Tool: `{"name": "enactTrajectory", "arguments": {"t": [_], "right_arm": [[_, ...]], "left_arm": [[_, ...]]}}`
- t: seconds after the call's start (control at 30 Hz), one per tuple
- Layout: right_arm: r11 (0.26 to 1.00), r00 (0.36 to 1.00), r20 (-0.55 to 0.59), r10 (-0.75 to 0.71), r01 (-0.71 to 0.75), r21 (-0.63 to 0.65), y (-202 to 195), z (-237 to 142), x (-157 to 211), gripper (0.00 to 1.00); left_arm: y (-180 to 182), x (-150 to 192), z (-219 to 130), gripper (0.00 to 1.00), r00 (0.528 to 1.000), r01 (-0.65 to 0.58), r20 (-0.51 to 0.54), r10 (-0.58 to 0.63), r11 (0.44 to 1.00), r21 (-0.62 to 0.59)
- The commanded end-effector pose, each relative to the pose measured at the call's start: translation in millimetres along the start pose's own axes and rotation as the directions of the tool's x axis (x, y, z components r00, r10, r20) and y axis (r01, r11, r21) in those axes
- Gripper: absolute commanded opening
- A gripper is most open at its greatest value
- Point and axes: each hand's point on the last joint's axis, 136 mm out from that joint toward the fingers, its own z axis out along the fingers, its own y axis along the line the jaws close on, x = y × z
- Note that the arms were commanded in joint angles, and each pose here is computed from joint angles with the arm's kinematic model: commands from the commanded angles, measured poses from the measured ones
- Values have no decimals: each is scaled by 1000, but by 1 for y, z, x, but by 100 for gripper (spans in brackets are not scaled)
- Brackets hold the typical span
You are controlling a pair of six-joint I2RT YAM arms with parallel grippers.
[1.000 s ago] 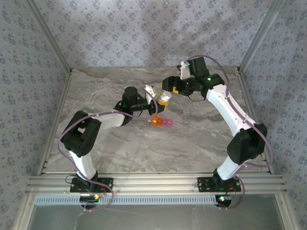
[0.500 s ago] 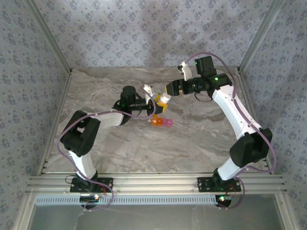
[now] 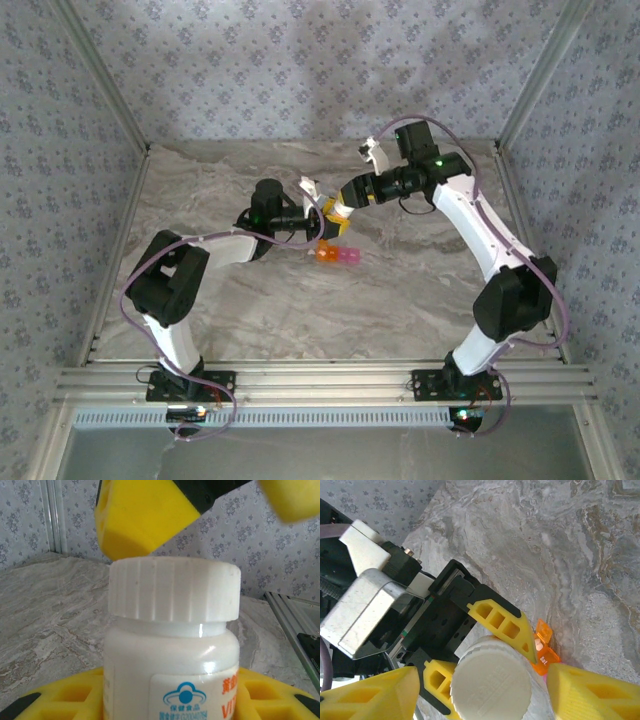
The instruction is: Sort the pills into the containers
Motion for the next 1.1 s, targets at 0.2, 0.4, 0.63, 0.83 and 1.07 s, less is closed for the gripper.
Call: {"name": "enactTrajectory", "arguments": {"t": [0.2, 0.4, 0.63, 0.83, 1.07], "right_arm": [[1000, 1000, -26, -9, 9, -18, 3, 10, 2, 56], [1000, 999, -50, 5, -6, -6, 3, 17, 8, 44], [988, 990, -45, 137, -133, 80, -10, 29, 15, 37], [928, 942, 29, 335, -335, 165, -20, 47, 25, 37], [888, 909, 107, 404, -417, 194, -12, 55, 22, 38]], "left_arm": [[-9, -26, -1, 0, 998, -44, 37, 43, 998, 33], [-10, -29, -2, 0, 998, -49, 37, 48, 998, 33], [-5, -33, -6, 0, 996, -71, 43, 72, 997, -22], [2, -35, -7, 0, 991, -122, 38, 128, 985, -122], [0, -32, -1, 0, 986, -162, 14, 166, 975, -151]]}}
